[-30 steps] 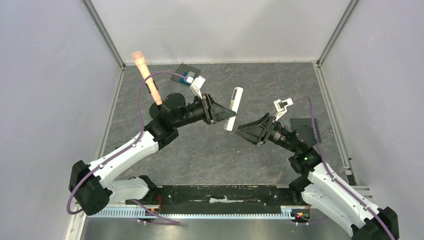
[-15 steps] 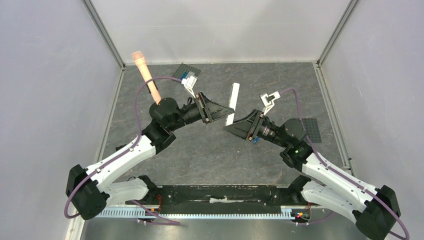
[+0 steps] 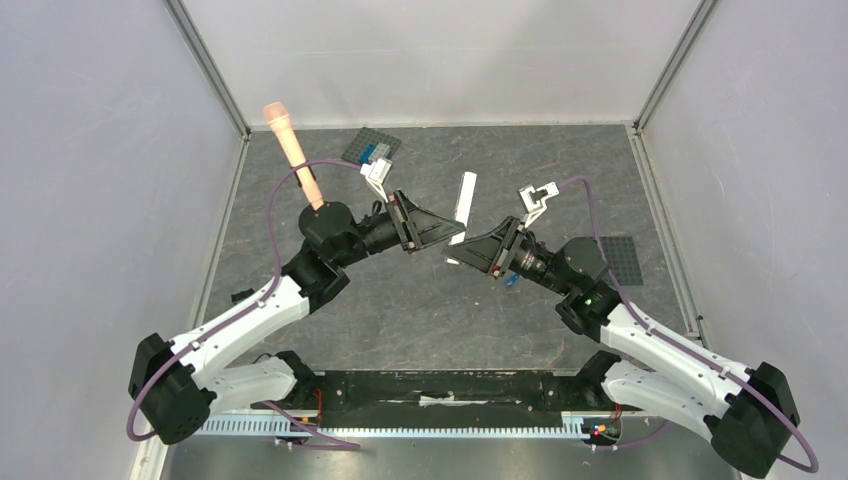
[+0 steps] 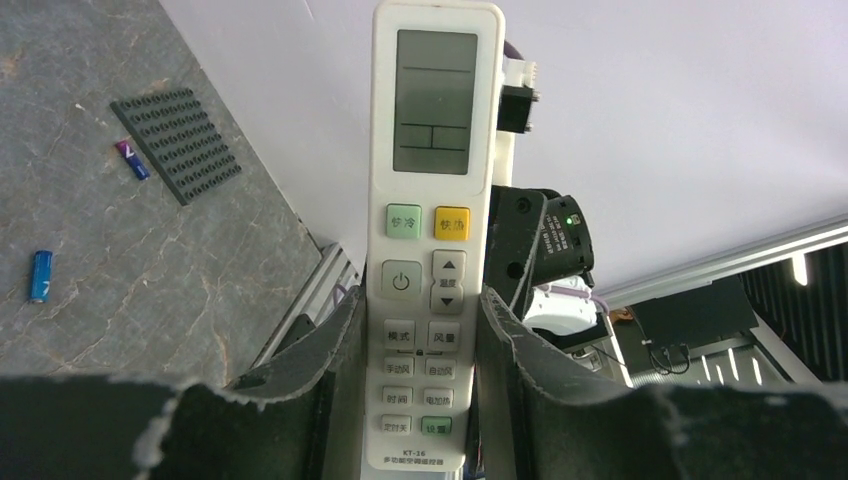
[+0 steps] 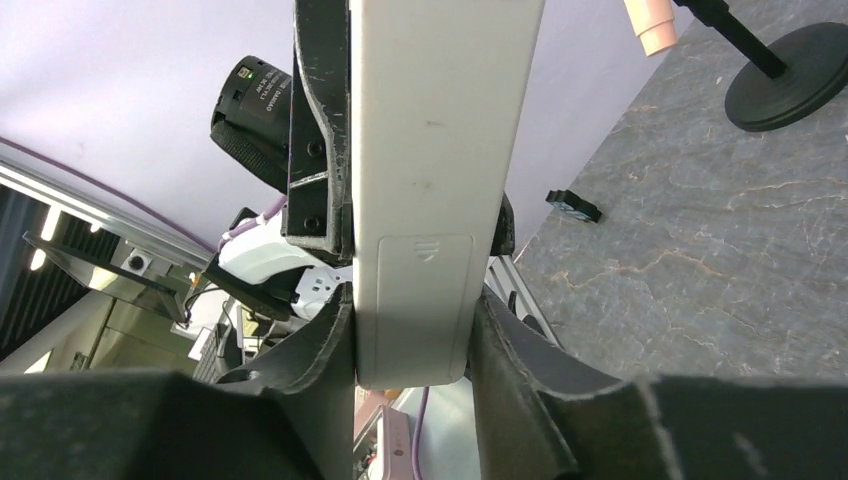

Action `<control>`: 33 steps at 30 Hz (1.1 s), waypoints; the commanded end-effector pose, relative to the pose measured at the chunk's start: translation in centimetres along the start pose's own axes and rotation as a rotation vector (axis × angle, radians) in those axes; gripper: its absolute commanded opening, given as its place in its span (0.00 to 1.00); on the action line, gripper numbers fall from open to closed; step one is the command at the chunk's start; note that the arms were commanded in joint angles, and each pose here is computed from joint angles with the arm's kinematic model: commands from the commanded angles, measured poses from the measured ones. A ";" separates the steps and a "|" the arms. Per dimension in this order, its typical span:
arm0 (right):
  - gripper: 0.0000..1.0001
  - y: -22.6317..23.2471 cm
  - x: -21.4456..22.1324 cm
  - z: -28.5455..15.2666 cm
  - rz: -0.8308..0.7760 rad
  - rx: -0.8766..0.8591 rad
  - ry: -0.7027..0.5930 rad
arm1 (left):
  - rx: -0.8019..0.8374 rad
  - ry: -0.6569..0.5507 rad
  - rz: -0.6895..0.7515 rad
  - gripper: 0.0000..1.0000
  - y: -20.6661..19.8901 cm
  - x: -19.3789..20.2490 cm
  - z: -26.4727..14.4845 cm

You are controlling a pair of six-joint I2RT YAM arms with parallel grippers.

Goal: Load the batteries into the remote control

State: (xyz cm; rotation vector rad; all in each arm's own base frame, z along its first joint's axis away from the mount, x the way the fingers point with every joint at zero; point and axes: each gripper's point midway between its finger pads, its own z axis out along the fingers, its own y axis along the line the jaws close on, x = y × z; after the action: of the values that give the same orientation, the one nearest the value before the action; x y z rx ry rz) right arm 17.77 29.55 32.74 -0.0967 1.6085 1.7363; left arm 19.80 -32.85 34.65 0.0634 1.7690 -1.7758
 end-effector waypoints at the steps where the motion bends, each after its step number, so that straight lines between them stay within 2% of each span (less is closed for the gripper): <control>1: 0.26 0.2 -0.2 0.4 -0.032 -0.002 -0.017 | 0.100 -0.020 0.018 0.07 -3.5 -0.8 -0.5; 2: 0.22 0.1 -0.1 0.3 -0.038 0.005 -0.011 | 0.094 -0.018 0.026 0.14 -3.4 -0.8 -0.5; 5: 0.12 -0.9 0.4 0.1 -0.068 0.054 0.011 | 0.070 -0.012 0.053 0.49 -3.1 -0.7 -0.7; 7: 0.11 -1.6 0.7 -0.2 -0.114 0.095 0.037 | 0.038 -0.002 0.087 0.66 -2.8 -0.6 -0.9; 9: 0.11 -3.0 1.1 -0.5 -0.192 0.174 0.094 | -0.012 0.011 0.155 0.73 -2.3 -0.7 -1.2; 12: 0.11 -5.0 1.6 -1.4 -0.297 0.282 0.178 | -0.120 0.032 0.268 0.76 -1.1 -1.1 -1.7; 17: 0.09 -6.8 2.7 -2.4 -0.424 0.352 0.288 | -0.271 0.045 0.363 0.76 1.1 -2.0 -2.2; 23: 0.08 -8.1 2.3 -2.7 -0.572 0.460 0.313 | -0.377 0.057 0.348 0.75 3.2 -2.5 -1.6; 29: 0.08 -9.1 1.5 -2.8 -0.669 0.526 0.308 | -0.570 0.071 0.316 0.73 7.1 -2.4 -2.7; 33: 0.08 -9.2 1.6 -2.7 -0.734 0.534 0.317 | -0.585 0.101 0.296 0.73 8.0 -1.7 -2.6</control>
State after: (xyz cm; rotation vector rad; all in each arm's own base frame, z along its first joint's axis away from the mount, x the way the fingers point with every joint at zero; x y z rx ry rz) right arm 19.30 26.97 20.86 -0.6049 2.0115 0.8200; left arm 23.46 -29.50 28.06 0.1359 2.1521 -1.0848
